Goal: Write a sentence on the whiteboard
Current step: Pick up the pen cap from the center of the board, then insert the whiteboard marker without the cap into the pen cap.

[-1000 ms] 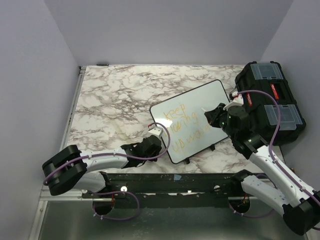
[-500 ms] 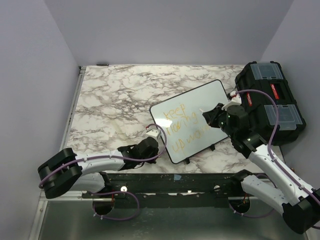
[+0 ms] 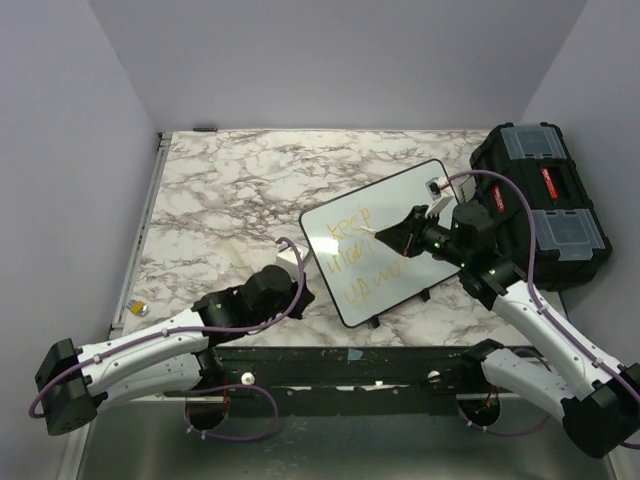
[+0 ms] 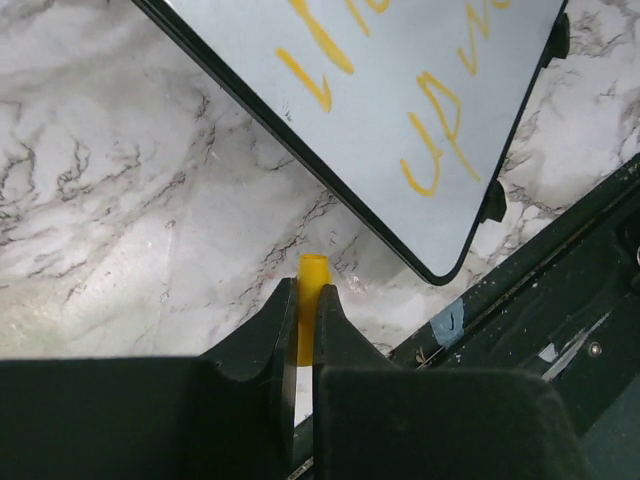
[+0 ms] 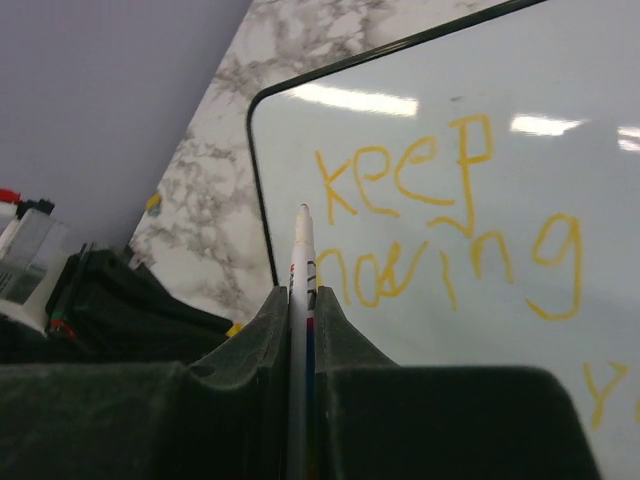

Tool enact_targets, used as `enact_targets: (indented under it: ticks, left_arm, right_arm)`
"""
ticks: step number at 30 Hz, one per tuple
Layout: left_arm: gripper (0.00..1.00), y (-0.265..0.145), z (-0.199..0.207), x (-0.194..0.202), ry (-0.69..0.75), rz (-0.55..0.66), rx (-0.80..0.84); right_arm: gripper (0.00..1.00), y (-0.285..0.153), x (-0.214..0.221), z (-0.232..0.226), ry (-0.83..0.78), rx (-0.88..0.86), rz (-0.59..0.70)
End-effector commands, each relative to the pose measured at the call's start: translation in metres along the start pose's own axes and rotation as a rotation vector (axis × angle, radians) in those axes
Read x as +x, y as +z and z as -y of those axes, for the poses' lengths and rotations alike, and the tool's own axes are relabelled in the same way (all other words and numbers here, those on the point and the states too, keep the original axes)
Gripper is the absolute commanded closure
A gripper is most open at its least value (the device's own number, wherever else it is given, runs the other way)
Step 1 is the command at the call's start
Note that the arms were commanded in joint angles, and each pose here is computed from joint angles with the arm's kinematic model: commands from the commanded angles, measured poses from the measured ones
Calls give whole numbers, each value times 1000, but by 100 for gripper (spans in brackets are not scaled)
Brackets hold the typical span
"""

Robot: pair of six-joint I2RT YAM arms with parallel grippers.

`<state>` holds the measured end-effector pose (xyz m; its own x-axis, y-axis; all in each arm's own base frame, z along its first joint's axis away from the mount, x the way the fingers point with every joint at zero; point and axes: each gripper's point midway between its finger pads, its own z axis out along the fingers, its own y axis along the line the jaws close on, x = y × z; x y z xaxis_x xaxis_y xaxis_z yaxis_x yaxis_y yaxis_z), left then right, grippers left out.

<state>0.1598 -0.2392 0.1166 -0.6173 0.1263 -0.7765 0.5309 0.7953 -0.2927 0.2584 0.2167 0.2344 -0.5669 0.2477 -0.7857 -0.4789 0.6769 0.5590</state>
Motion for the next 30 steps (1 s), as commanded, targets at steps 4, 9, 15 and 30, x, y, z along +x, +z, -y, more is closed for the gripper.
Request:
enact_targets:
  ticks: [4,9,15,30]
  left_arm:
    - [100,-25,11,-23,141,84,98]
    - [100,-36,37,-36,222,162,258]
    - [100,-45,56,-49,323,221,359]
    - [100,-48,44,-77,661,455,296]
  right_arm:
    - [99,-10,1,-70,-57,-390,-94]
    - [99,-12,8,-79,-48,-455,-143]
    - [99,-14,24,-88,-46,-522,-215]
    - [99,-18,43,-90,-43,-490,-296]
